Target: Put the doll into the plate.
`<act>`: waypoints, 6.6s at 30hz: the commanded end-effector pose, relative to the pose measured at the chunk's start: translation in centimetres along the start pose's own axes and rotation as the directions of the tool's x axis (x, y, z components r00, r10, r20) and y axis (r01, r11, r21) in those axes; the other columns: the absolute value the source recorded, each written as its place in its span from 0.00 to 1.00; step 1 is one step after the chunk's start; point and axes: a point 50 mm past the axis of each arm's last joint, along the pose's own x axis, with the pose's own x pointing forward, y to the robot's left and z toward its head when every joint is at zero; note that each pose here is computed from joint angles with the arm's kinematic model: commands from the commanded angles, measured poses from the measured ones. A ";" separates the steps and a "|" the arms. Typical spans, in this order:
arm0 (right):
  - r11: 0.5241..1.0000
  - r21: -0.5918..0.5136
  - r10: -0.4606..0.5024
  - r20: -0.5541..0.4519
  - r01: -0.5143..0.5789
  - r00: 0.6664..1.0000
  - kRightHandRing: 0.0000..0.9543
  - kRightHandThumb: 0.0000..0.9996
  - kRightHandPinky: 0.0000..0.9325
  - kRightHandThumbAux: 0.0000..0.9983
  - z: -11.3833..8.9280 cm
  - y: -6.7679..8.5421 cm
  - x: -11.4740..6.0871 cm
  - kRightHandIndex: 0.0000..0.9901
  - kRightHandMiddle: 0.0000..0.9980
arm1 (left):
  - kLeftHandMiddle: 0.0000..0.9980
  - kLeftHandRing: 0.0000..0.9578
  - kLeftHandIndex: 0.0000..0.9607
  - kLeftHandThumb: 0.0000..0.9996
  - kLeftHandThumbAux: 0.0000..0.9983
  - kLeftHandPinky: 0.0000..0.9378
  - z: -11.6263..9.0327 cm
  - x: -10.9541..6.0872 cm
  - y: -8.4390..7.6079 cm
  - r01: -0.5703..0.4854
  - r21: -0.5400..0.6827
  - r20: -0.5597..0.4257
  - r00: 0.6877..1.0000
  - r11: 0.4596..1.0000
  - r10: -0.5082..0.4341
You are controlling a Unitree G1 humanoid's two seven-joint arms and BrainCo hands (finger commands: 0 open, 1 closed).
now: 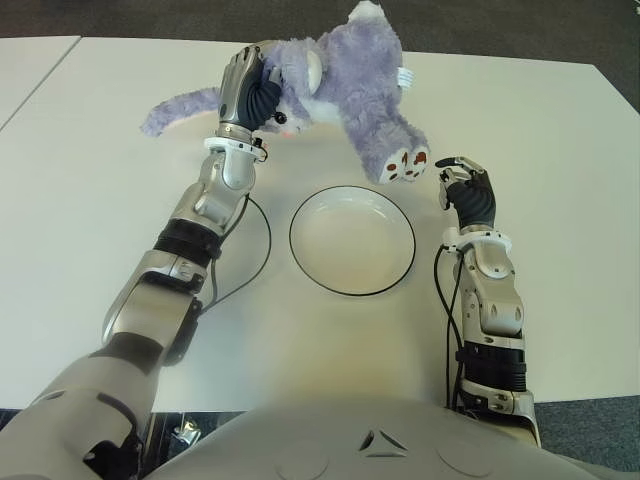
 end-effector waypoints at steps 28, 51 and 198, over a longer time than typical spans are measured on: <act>0.999 0.011 -0.049 -0.004 0.049 0.999 0.92 0.72 0.94 0.72 -0.5 -0.4 0.5 0.44 0.90 | 0.47 0.52 0.88 1.00 0.63 0.87 2.9 -0.3 1.8 0.125 -0.043 0.283 0.953 0.991 -0.108; 0.997 0.050 -0.064 -0.009 0.064 0.998 0.92 0.72 0.94 0.72 -0.5 -0.6 0.7 0.44 0.89 | 0.47 0.53 0.85 1.00 0.62 0.89 3.1 -1.4 1.1 0.301 0.139 0.406 0.852 0.944 -0.331; 0.998 0.008 -0.068 -0.018 0.068 0.998 0.92 0.71 0.95 0.72 -0.4 0.1 0.8 0.44 0.90 | 0.00 0.00 0.00 0.31 0.11 0.00 1.8 -5.1 -1.6 0.741 0.133 0.501 0.522 0.658 -0.690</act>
